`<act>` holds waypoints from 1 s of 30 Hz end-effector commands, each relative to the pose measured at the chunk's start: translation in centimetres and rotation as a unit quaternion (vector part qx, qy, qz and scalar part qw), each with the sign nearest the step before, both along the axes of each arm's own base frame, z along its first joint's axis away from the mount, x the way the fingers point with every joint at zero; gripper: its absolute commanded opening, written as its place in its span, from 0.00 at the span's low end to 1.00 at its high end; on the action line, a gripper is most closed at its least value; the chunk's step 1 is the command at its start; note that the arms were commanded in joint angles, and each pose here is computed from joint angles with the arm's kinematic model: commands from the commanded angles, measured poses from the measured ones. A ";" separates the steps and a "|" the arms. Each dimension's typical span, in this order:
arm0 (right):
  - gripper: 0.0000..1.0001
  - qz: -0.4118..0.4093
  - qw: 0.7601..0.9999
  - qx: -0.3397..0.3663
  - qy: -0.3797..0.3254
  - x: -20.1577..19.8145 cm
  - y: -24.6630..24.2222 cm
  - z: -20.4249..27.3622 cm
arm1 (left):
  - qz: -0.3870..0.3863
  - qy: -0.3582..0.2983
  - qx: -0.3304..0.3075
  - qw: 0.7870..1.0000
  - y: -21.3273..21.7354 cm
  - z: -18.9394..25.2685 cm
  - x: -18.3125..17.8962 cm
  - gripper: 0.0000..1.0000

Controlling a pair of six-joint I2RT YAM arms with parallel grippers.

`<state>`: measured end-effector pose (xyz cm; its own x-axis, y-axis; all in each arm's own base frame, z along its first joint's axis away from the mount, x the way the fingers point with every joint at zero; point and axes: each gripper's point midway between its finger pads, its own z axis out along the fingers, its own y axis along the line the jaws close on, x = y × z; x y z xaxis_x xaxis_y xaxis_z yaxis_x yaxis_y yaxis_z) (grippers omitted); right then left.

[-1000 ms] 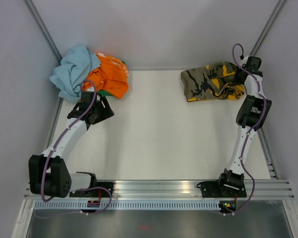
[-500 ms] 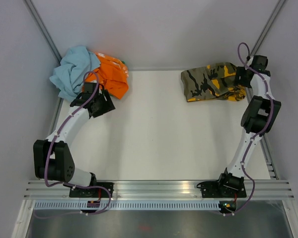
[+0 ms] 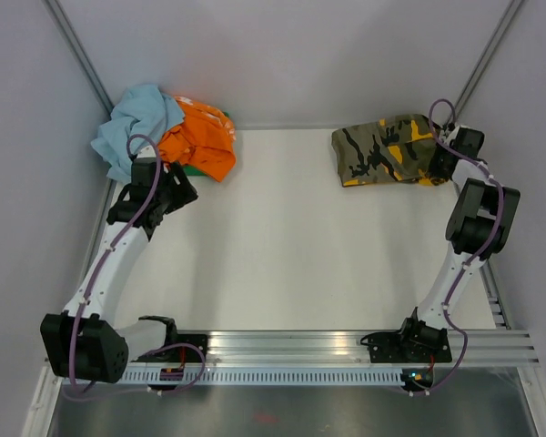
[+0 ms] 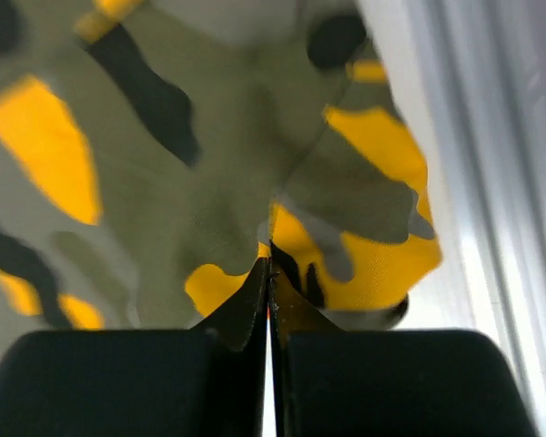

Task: Fold and stack the trousers
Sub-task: Neatly place the folded trousers to the corner

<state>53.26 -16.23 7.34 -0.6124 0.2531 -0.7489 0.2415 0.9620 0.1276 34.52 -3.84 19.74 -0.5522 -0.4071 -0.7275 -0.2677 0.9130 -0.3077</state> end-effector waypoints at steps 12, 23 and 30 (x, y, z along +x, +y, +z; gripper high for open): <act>0.01 0.048 0.993 0.054 -0.098 -1.5 3.1 10.3 | 0.019 -0.069 -0.050 0.996 -0.2 1.6 -3.1 0.78; 0.98 0.118 0.963 0.131 -0.203 -8.3 11.3 21.1 | -0.063 -0.090 -0.026 0.994 -1.6 3.8 -0.8 1.00; 0.98 0.101 0.946 0.141 -0.273 -14.1 13.5 25.8 | -0.139 -0.202 -0.012 0.969 -3.1 10.2 -3.3 1.00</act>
<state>40.98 -3.83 30.66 -0.2844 0.3619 -0.8878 -0.0899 0.9119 0.4005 32.28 -5.79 23.95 -0.4614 -0.3743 -0.8044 -0.0581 0.9174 -0.3936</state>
